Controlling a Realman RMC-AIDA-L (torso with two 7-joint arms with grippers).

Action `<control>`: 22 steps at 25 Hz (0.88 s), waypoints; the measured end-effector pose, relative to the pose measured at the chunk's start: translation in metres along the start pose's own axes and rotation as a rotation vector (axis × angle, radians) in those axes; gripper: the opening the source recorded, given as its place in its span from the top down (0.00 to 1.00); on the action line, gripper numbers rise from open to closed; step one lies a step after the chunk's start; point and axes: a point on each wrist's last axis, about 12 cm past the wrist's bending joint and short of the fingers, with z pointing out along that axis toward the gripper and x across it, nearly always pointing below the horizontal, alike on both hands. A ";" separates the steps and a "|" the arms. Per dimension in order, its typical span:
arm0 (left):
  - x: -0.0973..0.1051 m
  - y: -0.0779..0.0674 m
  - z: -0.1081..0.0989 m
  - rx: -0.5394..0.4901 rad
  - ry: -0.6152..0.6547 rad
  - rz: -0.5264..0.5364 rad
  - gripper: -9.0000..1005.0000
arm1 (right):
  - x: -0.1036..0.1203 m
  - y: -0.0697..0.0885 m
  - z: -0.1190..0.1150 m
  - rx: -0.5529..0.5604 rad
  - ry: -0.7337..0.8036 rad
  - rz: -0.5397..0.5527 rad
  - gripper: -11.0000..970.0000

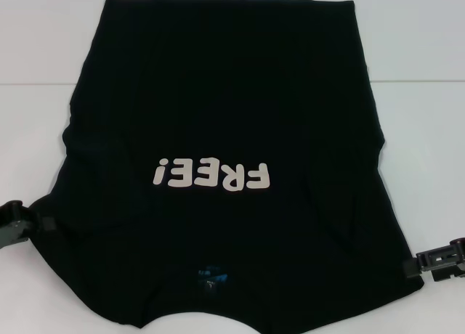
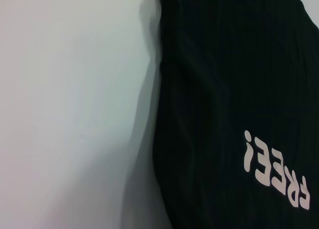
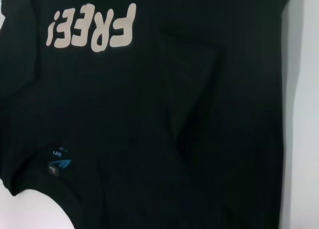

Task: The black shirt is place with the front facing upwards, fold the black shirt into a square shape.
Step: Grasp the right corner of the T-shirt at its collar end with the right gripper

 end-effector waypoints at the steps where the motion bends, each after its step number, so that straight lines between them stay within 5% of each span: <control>1: 0.000 0.000 0.000 0.000 0.000 -0.001 0.96 | 0.000 0.000 0.001 0.001 -0.001 -0.002 0.09; 22: 0.000 0.000 0.000 0.002 0.001 0.002 0.97 | -0.005 0.003 0.012 0.014 0.003 -0.017 0.10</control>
